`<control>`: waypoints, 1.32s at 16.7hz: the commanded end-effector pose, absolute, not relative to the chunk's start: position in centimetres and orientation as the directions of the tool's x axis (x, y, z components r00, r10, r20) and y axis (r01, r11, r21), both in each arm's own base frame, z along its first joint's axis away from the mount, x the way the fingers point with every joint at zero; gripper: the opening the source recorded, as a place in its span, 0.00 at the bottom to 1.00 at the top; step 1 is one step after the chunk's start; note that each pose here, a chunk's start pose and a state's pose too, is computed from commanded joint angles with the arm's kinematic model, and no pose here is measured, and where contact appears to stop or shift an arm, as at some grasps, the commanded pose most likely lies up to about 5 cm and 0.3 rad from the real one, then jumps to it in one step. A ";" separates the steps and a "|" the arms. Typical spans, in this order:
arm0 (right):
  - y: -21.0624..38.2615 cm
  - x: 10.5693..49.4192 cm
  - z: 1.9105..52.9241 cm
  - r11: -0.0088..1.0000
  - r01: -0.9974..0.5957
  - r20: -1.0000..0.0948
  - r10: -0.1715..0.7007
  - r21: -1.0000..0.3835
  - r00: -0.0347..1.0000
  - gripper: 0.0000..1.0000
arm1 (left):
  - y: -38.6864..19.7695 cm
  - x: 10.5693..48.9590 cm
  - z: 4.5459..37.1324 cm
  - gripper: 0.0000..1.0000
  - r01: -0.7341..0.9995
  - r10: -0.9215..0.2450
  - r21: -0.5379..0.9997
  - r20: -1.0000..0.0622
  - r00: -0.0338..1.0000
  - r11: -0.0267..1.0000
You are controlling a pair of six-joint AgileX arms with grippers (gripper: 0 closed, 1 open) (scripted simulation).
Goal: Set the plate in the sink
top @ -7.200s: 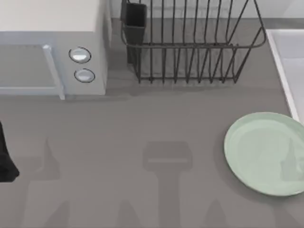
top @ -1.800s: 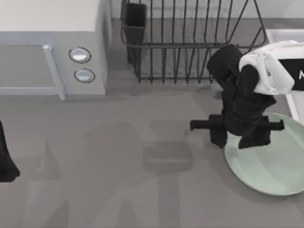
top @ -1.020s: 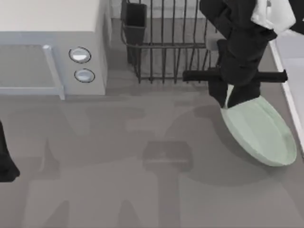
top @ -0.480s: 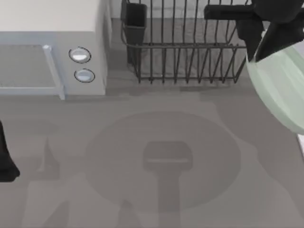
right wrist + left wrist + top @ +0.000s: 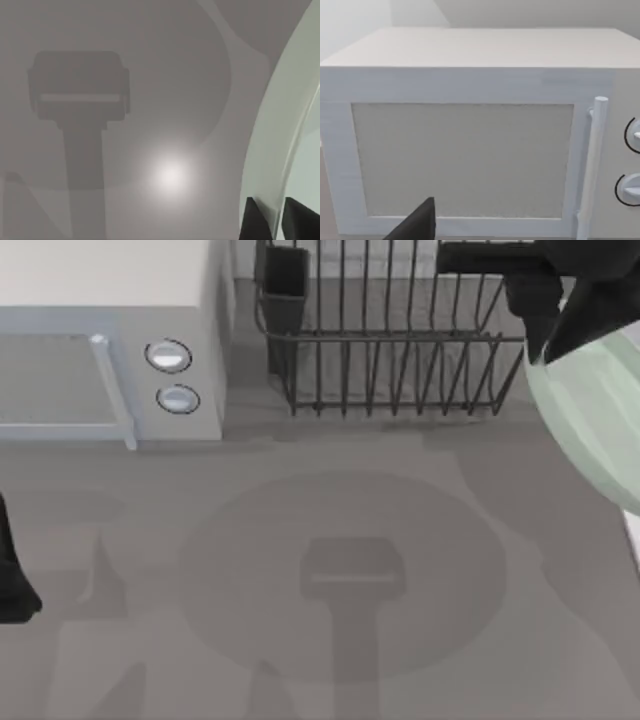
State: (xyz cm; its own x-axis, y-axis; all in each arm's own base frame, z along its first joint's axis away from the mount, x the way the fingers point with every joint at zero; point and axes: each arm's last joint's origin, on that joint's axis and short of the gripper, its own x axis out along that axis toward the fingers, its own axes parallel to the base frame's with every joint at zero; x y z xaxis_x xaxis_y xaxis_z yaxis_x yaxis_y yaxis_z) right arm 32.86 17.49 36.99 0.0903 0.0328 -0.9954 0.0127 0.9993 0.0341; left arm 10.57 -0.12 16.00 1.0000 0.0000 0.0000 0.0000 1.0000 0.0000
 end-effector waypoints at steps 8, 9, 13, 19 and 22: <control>6.2 46.0 27.3 1.000 0.011 -1.000 -0.003 -0.003 0.013 0.00 | -0.1 10.6 16.0 1.00 0.000 0.000 0.000 0.000 1.000 1.000; 3.8 47.3 25.6 1.000 0.011 -1.000 -0.003 -0.003 0.002 0.00 | -0.1 10.6 16.0 1.00 0.000 0.000 0.000 0.000 1.000 1.000; -2.9 49.3 21.9 1.000 0.010 -1.000 0.000 0.000 0.002 0.00 | -0.1 10.6 16.0 1.00 0.000 0.000 0.000 0.000 1.000 1.000; -3.3 49.4 21.7 1.000 0.010 -1.000 0.000 0.000 0.003 0.08 | -0.1 10.6 16.0 1.00 0.000 0.000 0.000 0.000 1.000 1.000; -3.3 49.4 21.7 1.000 0.010 -1.000 0.000 0.000 0.003 0.30 | -0.1 10.6 16.0 1.00 0.000 0.000 0.000 0.000 1.000 1.000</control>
State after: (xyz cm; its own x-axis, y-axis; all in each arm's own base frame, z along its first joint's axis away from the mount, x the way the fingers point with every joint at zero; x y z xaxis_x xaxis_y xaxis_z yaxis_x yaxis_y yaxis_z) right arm 49.42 -3.34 21.72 0.0030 -0.0002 -1.0000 0.0099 1.0000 -0.0001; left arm 10.57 -0.12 16.00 1.0000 0.0000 0.0000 0.0000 1.0000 0.0000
